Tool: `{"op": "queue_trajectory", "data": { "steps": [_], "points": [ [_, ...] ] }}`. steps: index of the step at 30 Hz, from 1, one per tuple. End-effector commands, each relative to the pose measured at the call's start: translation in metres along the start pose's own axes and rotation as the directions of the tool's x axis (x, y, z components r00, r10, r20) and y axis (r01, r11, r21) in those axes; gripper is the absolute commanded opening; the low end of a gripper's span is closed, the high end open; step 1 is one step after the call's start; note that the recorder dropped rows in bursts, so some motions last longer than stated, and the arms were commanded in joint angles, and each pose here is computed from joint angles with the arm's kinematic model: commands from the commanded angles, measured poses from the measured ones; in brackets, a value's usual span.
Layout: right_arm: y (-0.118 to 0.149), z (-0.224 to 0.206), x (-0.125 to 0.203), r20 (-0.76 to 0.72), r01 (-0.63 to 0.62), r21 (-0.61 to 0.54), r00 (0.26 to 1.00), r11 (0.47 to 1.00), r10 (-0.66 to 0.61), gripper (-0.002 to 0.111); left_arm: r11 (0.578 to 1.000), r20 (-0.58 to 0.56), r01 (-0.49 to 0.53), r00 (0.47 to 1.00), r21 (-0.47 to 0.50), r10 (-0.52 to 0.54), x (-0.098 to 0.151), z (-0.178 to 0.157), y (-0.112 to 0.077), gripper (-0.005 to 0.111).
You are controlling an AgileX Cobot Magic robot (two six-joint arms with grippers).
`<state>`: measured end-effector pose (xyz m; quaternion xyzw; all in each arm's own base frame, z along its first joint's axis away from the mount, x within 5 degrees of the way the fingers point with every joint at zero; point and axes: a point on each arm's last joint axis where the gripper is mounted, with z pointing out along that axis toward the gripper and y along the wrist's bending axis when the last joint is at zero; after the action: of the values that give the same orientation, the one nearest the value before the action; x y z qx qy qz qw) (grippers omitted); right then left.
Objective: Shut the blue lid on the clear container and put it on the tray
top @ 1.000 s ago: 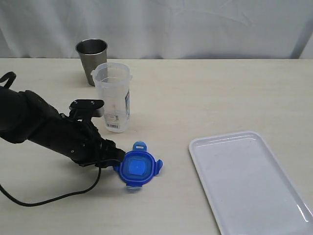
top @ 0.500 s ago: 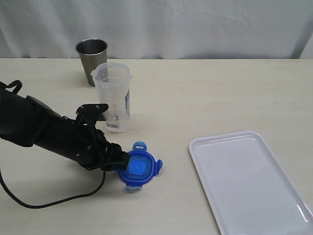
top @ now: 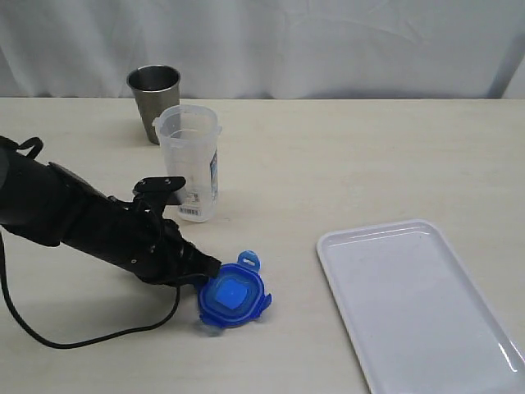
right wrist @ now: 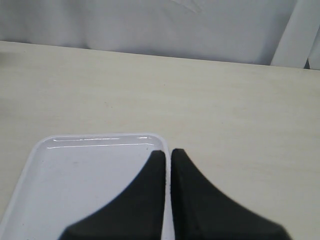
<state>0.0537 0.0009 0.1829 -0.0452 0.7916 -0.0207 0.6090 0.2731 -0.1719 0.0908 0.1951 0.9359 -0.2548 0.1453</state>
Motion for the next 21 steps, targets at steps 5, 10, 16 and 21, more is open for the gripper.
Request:
{"op": "queue_trajectory", "data": {
  "steps": [5, 10, 16, 21],
  "points": [
    [0.000, 0.000, 0.001, 0.005, 0.002, 0.008, 1.000, 1.000, -0.002, 0.004, 0.986, 0.035, -0.161, 0.987, 0.043, 0.160, -0.006, -0.029, -0.020, 0.000],
    [0.000, 0.000, 0.001, 0.005, 0.002, 0.008, 1.000, 1.000, -0.002, 0.004, 0.960, 0.064, -0.264, 0.964, 0.093, 0.259, -0.009, -0.070, -0.044, 0.000],
    [0.000, 0.000, 0.001, 0.005, 0.002, 0.008, 1.000, 1.000, -0.002, 0.004, 0.959, 0.084, -0.282, 0.957, 0.026, 0.279, 0.004, -0.092, -0.046, 0.000],
    [0.000, 0.000, 0.001, 0.005, 0.002, 0.008, 1.000, 1.000, -0.002, 0.004, 0.966, 0.086, -0.182, 0.976, -0.183, 0.200, 0.020, -0.092, -0.023, 0.000]
  ]
}}
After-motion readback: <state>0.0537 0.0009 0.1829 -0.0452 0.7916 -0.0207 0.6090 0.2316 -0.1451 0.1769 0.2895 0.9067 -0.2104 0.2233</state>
